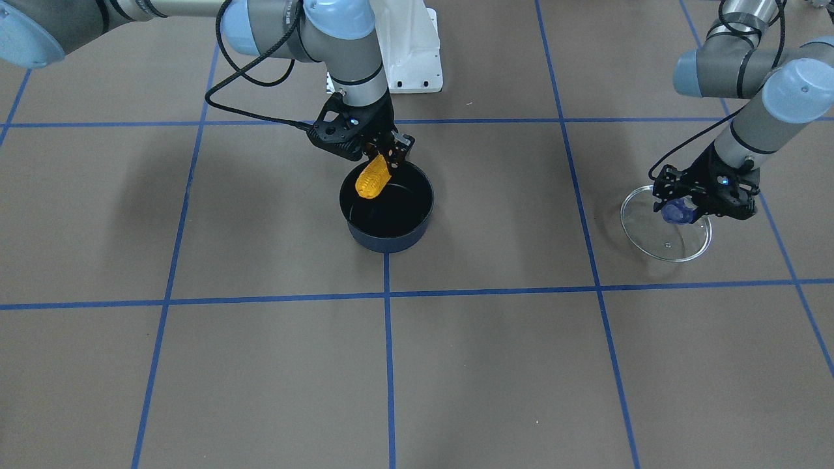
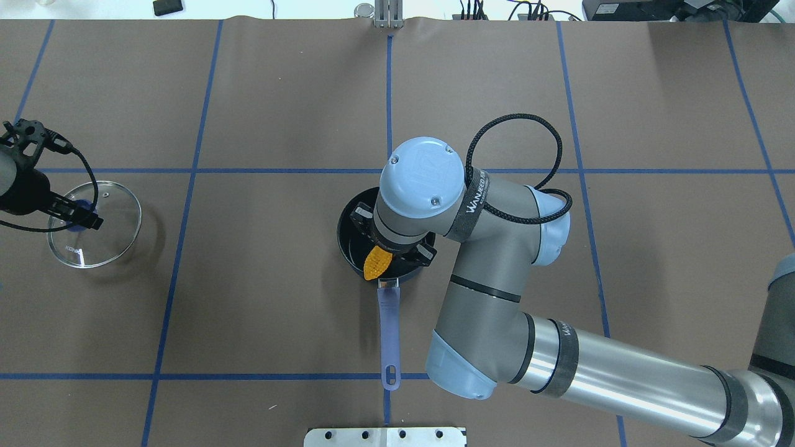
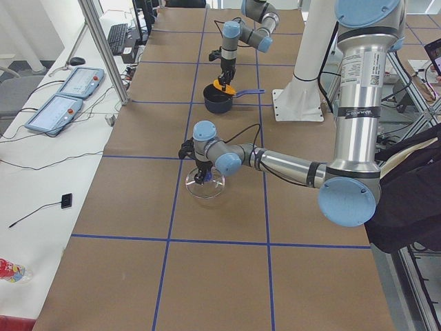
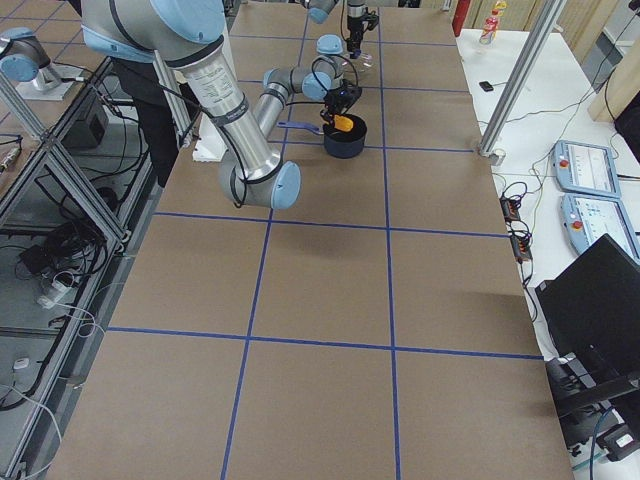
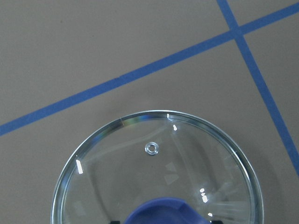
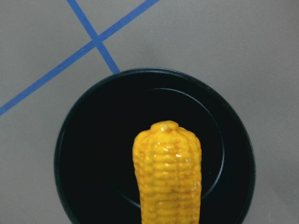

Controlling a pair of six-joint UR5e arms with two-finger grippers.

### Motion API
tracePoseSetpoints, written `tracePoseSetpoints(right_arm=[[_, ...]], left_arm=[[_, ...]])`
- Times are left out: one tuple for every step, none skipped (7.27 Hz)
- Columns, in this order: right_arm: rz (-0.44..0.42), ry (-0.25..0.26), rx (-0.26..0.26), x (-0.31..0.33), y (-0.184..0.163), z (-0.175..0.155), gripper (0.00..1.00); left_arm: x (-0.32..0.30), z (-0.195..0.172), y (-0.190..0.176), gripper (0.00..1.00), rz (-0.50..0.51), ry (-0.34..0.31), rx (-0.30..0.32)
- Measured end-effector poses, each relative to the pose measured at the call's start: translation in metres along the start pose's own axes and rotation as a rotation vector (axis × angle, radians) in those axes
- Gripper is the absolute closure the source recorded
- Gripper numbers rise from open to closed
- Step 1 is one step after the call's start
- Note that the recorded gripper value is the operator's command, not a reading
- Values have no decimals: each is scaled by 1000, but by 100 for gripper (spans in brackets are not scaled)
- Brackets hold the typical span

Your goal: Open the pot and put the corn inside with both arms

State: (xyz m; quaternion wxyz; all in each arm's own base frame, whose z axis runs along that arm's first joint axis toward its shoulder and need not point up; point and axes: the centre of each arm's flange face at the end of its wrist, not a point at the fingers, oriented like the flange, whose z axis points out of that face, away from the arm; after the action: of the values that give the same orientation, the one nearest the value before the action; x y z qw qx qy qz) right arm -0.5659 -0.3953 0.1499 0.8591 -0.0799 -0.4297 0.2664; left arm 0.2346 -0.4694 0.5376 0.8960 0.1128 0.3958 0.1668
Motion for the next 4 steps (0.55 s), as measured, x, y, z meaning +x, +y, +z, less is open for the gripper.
tracePoseSetpoints(right_arm=[[-1,3,2,0,0,2,92],[-1,5,3,1,-1,3,92],[-1,8,4,2,-1,4,92],[0,12,5,3,-2,5,92]], left_arm=[[-2,3,2,44,-3,-3,-7],[-3,8,3,36,-5,-10,-12],[-5,11,2,17,-7,-18,-16],[-5,13,1,4,-6,-22,-16]])
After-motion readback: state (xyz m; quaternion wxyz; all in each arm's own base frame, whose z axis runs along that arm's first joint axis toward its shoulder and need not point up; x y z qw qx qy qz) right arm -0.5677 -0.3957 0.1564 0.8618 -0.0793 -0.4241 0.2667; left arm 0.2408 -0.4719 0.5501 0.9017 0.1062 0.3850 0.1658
